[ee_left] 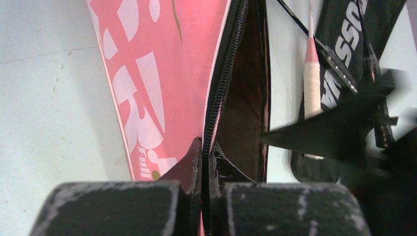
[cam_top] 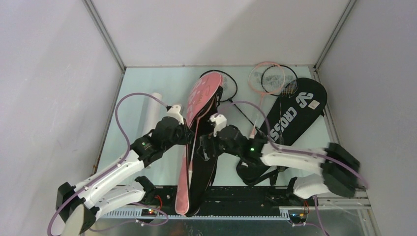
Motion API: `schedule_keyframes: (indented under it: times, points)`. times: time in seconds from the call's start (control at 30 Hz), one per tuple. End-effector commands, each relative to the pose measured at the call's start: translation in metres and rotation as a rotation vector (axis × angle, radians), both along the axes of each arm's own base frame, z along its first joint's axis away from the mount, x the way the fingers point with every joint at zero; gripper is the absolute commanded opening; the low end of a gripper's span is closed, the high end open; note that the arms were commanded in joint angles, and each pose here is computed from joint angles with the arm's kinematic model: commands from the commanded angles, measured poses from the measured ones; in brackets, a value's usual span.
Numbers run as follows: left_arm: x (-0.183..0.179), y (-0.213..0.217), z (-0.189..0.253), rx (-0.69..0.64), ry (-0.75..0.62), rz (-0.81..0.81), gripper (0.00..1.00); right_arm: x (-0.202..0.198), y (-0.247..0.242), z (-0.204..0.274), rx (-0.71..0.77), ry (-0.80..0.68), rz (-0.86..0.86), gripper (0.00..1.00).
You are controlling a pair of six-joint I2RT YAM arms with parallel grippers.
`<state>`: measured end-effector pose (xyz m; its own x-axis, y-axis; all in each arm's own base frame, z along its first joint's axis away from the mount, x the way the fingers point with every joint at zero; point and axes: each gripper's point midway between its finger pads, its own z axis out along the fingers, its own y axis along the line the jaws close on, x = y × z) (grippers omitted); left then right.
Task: Pack up the badminton gear
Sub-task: Pick up the racket from the center of the board.
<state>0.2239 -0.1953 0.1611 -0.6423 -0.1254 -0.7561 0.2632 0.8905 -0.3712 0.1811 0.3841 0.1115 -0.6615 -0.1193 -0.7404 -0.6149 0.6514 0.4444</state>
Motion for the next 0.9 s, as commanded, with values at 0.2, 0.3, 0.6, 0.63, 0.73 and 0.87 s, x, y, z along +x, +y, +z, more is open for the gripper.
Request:
schedule_keyframes:
  times: [0.2, 0.3, 0.6, 0.63, 0.73, 0.87]
  points:
    - [0.082, 0.007, 0.039, -0.195, -0.092, 0.175, 0.00, 0.053, -0.189, 0.062, -0.064, -0.251, -0.536, 0.99]
    - [0.102, 0.007, 0.054, -0.203, -0.133, 0.192, 0.00, 0.087, -0.239, 0.055, -0.004, -0.163, -0.689, 0.99]
    - [0.152, 0.004, 0.054, -0.161, -0.114, 0.238, 0.00, 0.203, -0.277, 0.003, 0.006, 0.073, -0.855, 0.89]
    - [0.156, 0.000, 0.051, -0.167, -0.101, 0.221, 0.00, 0.214, -0.278, -0.001, 0.008, 0.082, -0.858, 0.85]
    - [0.162, -0.004, 0.049, -0.173, -0.095, 0.212, 0.00, 0.250, -0.265, -0.032, -0.006, 0.155, -0.835, 0.82]
    - [0.165, -0.009, 0.040, -0.173, -0.074, 0.189, 0.00, 0.277, -0.257, -0.062, -0.039, 0.197, -0.856, 0.76]
